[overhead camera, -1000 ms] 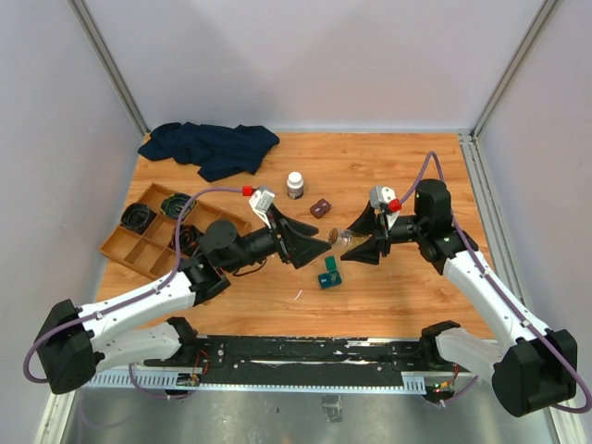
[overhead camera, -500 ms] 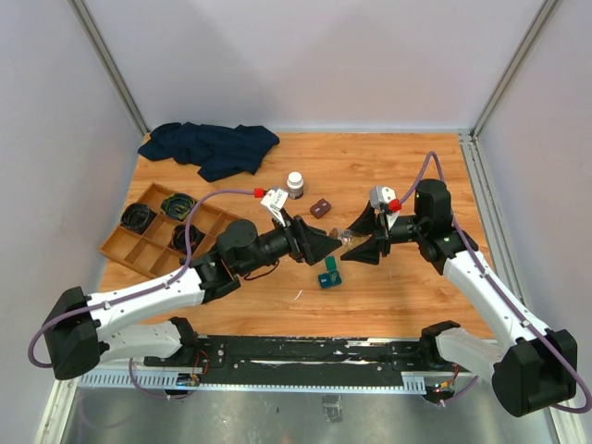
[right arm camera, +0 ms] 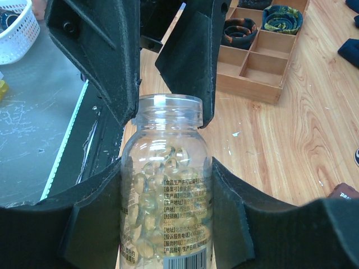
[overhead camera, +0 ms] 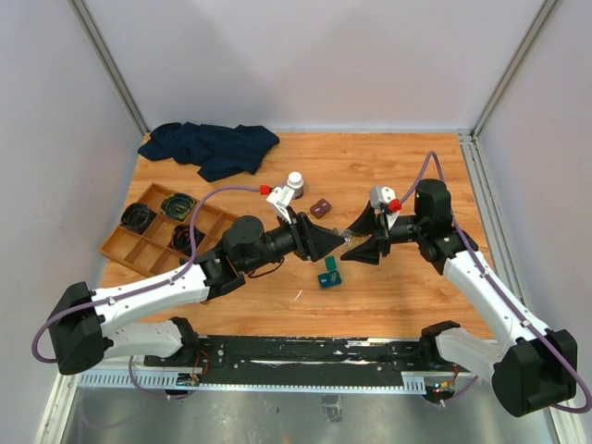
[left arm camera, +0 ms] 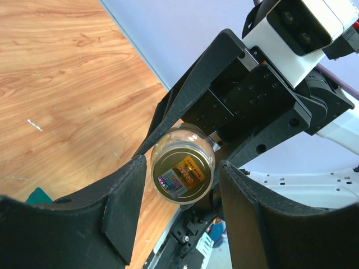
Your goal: Sort the pills into containers
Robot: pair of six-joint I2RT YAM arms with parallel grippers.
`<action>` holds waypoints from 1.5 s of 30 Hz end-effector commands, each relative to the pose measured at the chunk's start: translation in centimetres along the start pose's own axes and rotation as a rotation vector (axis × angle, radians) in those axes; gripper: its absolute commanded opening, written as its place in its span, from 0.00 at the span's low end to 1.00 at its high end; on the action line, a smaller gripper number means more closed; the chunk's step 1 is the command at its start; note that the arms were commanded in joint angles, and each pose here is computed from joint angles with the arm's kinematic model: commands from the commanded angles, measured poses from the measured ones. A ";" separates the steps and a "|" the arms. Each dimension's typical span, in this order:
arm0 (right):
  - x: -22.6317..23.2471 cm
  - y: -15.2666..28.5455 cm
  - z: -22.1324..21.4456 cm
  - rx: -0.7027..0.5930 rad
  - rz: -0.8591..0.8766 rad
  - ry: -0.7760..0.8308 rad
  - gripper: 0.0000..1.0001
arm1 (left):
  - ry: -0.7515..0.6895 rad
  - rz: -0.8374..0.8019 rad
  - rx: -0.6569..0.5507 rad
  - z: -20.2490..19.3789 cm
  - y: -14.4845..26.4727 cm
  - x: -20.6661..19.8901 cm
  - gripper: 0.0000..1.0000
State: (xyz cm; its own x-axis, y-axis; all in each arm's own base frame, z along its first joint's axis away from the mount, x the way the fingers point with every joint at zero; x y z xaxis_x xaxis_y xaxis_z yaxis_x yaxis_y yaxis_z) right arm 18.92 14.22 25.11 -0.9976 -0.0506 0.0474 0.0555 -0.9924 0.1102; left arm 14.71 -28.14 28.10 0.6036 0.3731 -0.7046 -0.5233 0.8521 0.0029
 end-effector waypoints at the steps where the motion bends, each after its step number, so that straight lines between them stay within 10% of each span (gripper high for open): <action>1: -0.4 0.3 1.3 -0.014 -0.016 0.061 0.01 | -0.018 -0.026 -0.006 0.6 -0.4 -1.2 0.57; 8: -0.3 0.3 1.3 -0.015 -0.015 0.063 0.01 | -0.028 -0.045 0.029 0.3 -0.7 -1.3 0.44; 14: -0.3 0.3 1.3 -0.015 -0.014 0.062 0.01 | -0.126 -0.080 0.055 0.1 -0.4 -1.3 0.10; 26: -0.2 0.4 1.5 -0.017 -0.013 0.067 0.01 | -0.522 -0.268 0.162 0.6 0.1 1.8 0.03; 28: -0.2 0.4 1.4 -0.017 -0.014 0.065 0.01 | -0.510 -0.257 0.142 1.3 0.0 1.8 0.11; 33: -0.3 0.3 1.4 -0.017 -0.012 0.066 0.01 | -0.440 -0.200 -0.004 3.3 1.1 0.5 0.80; 39: -0.3 0.3 1.3 -0.015 -0.012 0.060 0.01 | -0.315 -0.150 -0.083 4.1 2.6 -0.2 0.99; 45: -0.3 0.3 1.3 -0.015 -0.015 0.061 0.01 | -0.132 -0.137 -0.010 3.4 1.6 -0.5 0.91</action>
State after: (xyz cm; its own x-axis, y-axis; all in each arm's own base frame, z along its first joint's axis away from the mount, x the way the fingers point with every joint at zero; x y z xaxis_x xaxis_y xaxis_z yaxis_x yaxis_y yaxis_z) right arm 19.11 14.26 25.29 -0.9985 -0.0529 0.0137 0.0541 -0.9928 0.1067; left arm 15.40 -24.92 31.03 0.8174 0.3192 -0.4796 -0.4251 0.8960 -0.1282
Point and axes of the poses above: each gripper's point midway between its finger pads, its own y axis back along the fingers, its own x axis along the line the jaws close on, z = x × y, the point moved 9 cm from there along y, back along the fingers, and after that the axes turned 2 degrees about y, right-handed, at the moved point
